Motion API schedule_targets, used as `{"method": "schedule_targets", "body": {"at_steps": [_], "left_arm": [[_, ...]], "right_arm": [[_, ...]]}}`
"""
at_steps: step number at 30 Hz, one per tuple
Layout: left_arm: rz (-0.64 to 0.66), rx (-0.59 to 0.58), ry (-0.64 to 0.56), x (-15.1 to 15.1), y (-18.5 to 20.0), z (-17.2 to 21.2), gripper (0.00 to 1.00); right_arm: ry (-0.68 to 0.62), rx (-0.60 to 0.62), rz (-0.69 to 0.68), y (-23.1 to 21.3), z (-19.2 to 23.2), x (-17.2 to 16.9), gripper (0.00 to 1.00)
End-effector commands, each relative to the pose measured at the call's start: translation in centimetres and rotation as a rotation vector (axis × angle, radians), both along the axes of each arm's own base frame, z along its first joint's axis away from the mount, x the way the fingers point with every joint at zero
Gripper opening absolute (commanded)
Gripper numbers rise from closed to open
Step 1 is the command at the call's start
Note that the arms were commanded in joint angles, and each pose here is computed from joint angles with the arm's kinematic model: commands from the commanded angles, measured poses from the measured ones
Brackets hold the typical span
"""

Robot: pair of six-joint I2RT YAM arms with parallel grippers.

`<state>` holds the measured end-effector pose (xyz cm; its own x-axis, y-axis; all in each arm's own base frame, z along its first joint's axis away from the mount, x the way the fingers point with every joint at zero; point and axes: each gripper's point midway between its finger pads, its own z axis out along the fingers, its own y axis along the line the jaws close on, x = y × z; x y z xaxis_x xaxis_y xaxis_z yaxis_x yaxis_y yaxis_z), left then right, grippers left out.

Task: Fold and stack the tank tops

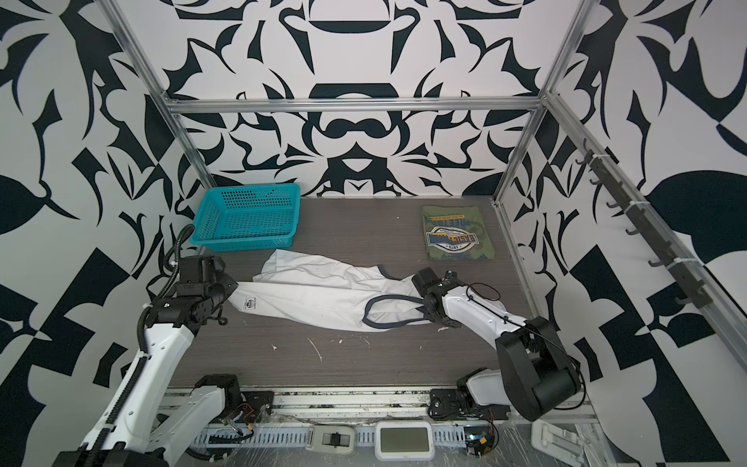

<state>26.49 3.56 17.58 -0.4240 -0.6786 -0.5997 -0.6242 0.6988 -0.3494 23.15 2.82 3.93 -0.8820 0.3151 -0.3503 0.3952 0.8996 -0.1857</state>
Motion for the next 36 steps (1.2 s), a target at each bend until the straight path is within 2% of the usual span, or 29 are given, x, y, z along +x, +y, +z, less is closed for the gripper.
{"method": "schedule_targets", "body": {"at_steps": [1,5,9,13,16,22,30,33,36], "left_arm": [[-0.003,-0.001,0.038,-0.5,0.0,-1.0,0.00],[-0.003,-0.003,0.038,-0.5,0.0,-1.0,0.00],[-0.001,-0.001,0.022,-0.3,0.1,-0.3,0.00],[-0.008,-0.010,-0.002,-0.1,-0.1,1.1,0.00],[-0.012,-0.008,-0.050,-0.2,-0.1,3.4,0.00],[-0.026,0.013,-0.239,-1.6,0.0,11.3,0.00],[-0.084,0.001,-0.599,-7.6,-0.9,25.7,0.00],[-0.137,-0.013,-0.709,-9.6,-1.8,29.9,0.00],[-0.192,-0.023,-0.747,-9.6,-2.7,31.9,0.00]], "right_arm": [[-0.026,-0.030,-0.002,-0.4,0.5,1.1,0.32],[0.010,-0.016,0.000,-0.2,-0.5,0.6,0.25],[0.000,-0.021,-0.004,-0.4,-0.1,0.4,0.03],[-0.043,-0.059,-0.001,-1.1,2.9,0.9,0.00],[-0.142,-0.089,-0.001,-1.9,7.6,1.4,0.00],[-0.420,-0.094,-0.001,-3.6,19.9,1.2,0.00],[-0.741,0.005,0.039,-4.6,34.8,-1.8,0.00],[-0.833,0.052,0.071,-4.4,39.0,-2.6,0.00],[-0.899,0.064,0.096,-4.0,41.9,-2.2,0.00]]}}
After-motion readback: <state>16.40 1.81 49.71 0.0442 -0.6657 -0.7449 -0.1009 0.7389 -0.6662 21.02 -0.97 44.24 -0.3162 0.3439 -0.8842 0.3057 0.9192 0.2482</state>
